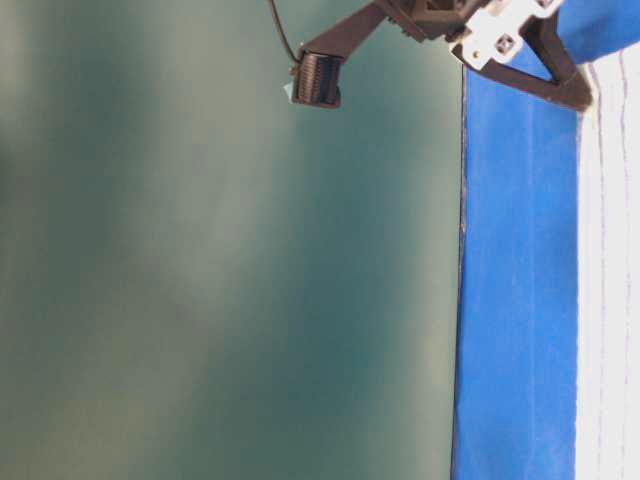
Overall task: Fold the blue towel.
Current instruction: 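Grasp the folded strip's top corners with both grippers and lift, then swing the left gripper's end down and right, rotating the strip vertical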
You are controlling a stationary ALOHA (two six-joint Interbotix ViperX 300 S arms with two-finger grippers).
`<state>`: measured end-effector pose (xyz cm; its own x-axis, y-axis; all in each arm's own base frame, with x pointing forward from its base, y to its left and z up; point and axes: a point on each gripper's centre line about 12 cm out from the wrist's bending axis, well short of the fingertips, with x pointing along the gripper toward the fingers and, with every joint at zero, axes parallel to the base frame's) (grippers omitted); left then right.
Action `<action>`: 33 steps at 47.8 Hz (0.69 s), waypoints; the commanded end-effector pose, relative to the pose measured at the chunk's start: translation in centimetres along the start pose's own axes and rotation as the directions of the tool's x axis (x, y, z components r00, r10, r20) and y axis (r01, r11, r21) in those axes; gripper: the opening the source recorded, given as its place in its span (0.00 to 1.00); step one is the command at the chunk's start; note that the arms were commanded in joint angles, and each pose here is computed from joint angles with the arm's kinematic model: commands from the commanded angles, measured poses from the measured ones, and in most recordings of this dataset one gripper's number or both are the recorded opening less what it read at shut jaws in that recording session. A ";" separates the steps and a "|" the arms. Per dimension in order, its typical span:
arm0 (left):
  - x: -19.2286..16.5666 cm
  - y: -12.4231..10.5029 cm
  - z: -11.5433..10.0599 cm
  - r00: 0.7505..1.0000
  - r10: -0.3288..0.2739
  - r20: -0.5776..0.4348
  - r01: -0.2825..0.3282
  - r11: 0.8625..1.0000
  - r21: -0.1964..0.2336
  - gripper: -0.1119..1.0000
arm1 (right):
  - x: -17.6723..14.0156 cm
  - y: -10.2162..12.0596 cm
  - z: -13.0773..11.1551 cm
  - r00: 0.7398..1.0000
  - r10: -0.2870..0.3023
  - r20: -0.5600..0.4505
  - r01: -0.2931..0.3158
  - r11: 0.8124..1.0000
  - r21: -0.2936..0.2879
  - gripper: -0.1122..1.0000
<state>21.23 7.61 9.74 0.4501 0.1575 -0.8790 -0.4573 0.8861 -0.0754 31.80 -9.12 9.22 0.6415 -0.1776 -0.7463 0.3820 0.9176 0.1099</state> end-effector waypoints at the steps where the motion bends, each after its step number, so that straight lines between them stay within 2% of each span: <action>1: -1.3 -0.5 1.5 0.999 -0.013 0.045 0.013 1.000 0.006 0.11 | -1.8 0.3 2.2 0.999 0.004 0.052 -0.005 1.000 0.002 0.12; 13: -6.1 -1.9 3.3 0.983 -0.067 0.172 0.059 0.997 0.047 0.11 | -6.9 1.1 5.4 0.994 0.009 0.111 -0.008 1.000 -0.007 0.12; 19: -9.0 -2.6 3.5 0.955 -0.111 0.275 0.095 0.993 0.072 0.11 | -9.7 1.7 6.5 0.987 0.024 0.161 -0.021 1.000 -0.019 0.12; 25: -10.5 -2.8 3.1 0.932 -0.137 0.336 0.119 0.990 0.071 0.11 | -11.7 2.3 6.9 0.978 0.046 0.203 -0.040 0.999 -0.034 0.12; 33: -11.2 -3.1 2.9 0.923 -0.157 0.352 0.146 0.988 0.059 0.11 | -12.8 3.2 6.8 0.970 0.077 0.231 -0.067 0.997 -0.050 0.12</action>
<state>19.61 4.51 20.58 0.7441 0.1657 -0.6472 -0.3532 0.9199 -0.1706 29.27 -6.61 22.62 0.7833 -0.1874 -0.5927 0.3170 0.9406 0.1215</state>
